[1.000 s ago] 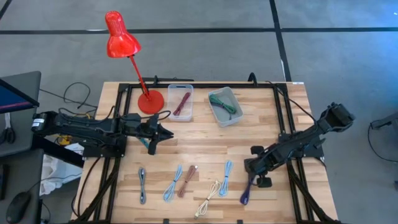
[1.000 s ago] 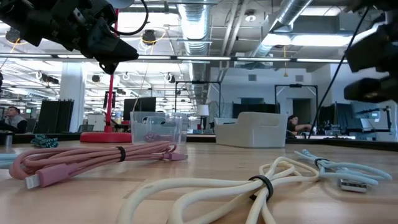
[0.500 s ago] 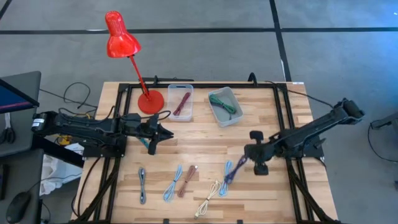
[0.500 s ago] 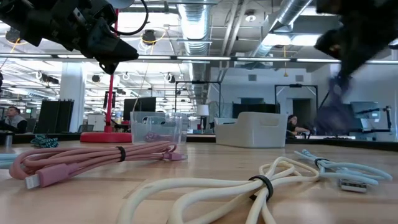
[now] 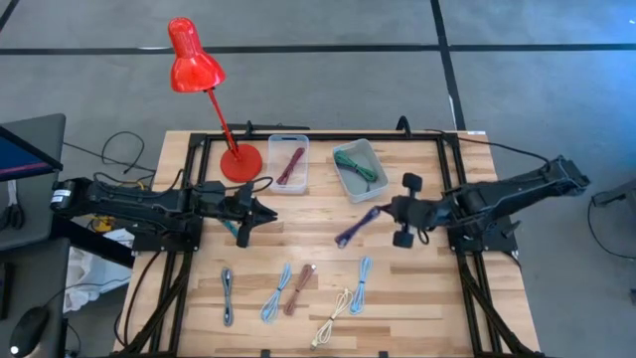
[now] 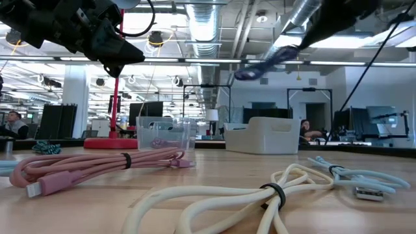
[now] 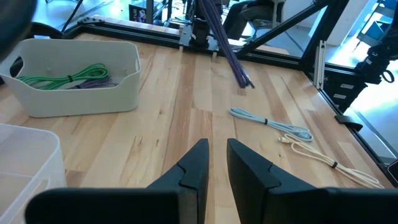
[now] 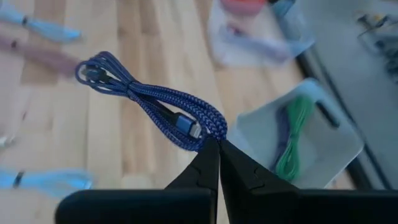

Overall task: Pick & Place USB Port
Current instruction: Put the dark blue USB cable into the transparent bin

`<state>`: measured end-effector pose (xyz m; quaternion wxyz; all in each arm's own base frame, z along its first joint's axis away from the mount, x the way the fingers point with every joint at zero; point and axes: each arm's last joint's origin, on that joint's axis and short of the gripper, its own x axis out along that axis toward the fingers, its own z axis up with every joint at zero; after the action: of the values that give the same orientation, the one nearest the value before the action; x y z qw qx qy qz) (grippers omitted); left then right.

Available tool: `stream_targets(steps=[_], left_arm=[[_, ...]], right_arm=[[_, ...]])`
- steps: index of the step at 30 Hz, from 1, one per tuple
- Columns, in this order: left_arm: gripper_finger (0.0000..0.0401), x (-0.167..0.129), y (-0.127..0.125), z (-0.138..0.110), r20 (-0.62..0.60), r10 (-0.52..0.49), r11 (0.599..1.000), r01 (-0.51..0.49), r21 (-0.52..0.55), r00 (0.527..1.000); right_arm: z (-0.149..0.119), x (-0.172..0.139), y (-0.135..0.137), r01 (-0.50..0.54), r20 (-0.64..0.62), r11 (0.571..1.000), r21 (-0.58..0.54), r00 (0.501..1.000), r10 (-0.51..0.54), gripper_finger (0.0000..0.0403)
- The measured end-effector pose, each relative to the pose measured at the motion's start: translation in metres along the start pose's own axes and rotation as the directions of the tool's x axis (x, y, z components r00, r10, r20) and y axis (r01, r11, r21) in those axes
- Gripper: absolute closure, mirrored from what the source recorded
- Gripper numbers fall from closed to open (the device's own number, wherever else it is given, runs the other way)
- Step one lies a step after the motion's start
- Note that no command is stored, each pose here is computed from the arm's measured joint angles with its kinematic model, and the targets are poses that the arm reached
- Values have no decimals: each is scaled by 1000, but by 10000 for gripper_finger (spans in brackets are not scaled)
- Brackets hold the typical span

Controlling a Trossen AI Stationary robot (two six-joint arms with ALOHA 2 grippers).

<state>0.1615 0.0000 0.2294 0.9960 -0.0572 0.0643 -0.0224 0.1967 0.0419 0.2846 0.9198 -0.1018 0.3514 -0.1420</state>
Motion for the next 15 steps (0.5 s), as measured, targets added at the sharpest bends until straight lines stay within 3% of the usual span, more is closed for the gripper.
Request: stream_targets(steps=[9, 15], left_arm=[[344, 0, 0, 0, 0, 4, 1000, -4, 0, 1000], [344, 0, 3, 1, 22, 95, 995, -95, -1, 995]], right_arm=[[15, 15, -24, 109, 80, 993, 43, 990, -112, 403], [30, 19, -34, 138, 202, 989, 58, 968, -147, 403]])
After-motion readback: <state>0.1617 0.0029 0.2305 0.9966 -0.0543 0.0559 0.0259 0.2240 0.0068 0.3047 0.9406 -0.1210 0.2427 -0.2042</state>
